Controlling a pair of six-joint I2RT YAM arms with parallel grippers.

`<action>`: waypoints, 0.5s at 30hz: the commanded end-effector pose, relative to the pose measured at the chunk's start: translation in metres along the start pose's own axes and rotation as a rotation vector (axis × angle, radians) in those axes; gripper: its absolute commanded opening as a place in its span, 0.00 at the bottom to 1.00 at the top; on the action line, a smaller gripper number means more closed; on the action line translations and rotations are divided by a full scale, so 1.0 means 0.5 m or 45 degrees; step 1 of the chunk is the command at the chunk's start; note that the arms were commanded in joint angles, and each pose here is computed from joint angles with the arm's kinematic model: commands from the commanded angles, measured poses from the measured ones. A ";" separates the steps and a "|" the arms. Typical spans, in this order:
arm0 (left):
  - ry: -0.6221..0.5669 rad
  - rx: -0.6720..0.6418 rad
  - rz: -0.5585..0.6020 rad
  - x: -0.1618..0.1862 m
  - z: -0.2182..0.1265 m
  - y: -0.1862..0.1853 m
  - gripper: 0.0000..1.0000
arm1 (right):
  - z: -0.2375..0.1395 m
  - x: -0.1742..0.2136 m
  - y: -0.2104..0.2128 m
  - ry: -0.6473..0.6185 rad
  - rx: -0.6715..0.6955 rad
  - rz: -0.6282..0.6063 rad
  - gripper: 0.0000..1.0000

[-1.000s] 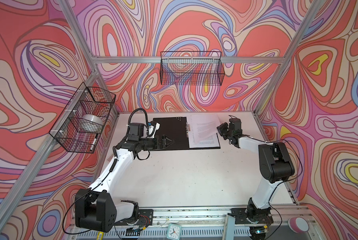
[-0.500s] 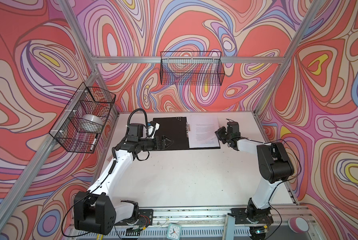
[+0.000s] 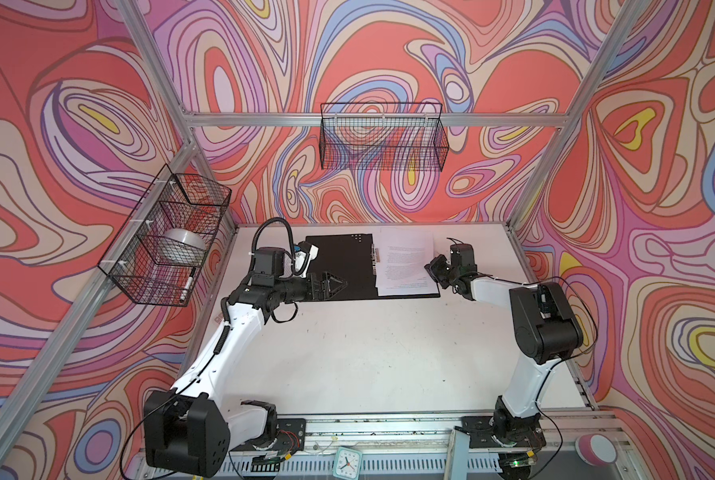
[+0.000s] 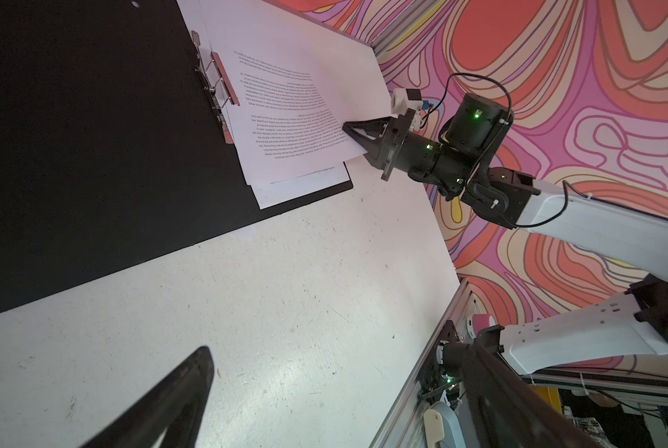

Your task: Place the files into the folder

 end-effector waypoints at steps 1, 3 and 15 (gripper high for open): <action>-0.012 0.016 0.046 -0.002 -0.005 -0.007 1.00 | 0.008 0.006 0.008 0.035 0.003 -0.060 0.00; -0.007 0.028 0.047 -0.002 -0.004 -0.009 1.00 | 0.008 0.011 0.010 0.055 -0.002 -0.077 0.00; 0.014 0.049 0.029 -0.001 0.005 -0.006 1.00 | -0.003 0.015 0.016 0.157 0.007 -0.277 0.00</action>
Point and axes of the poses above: each gripper's point midway between its finger pads, its own z axis out along the fingers, its own y axis along the line the jaws close on, x = y × z, the point moved 1 cm from there along -z, back along the fingers, and after that the axes turned 1 degree about -z, right-handed, at the moved point
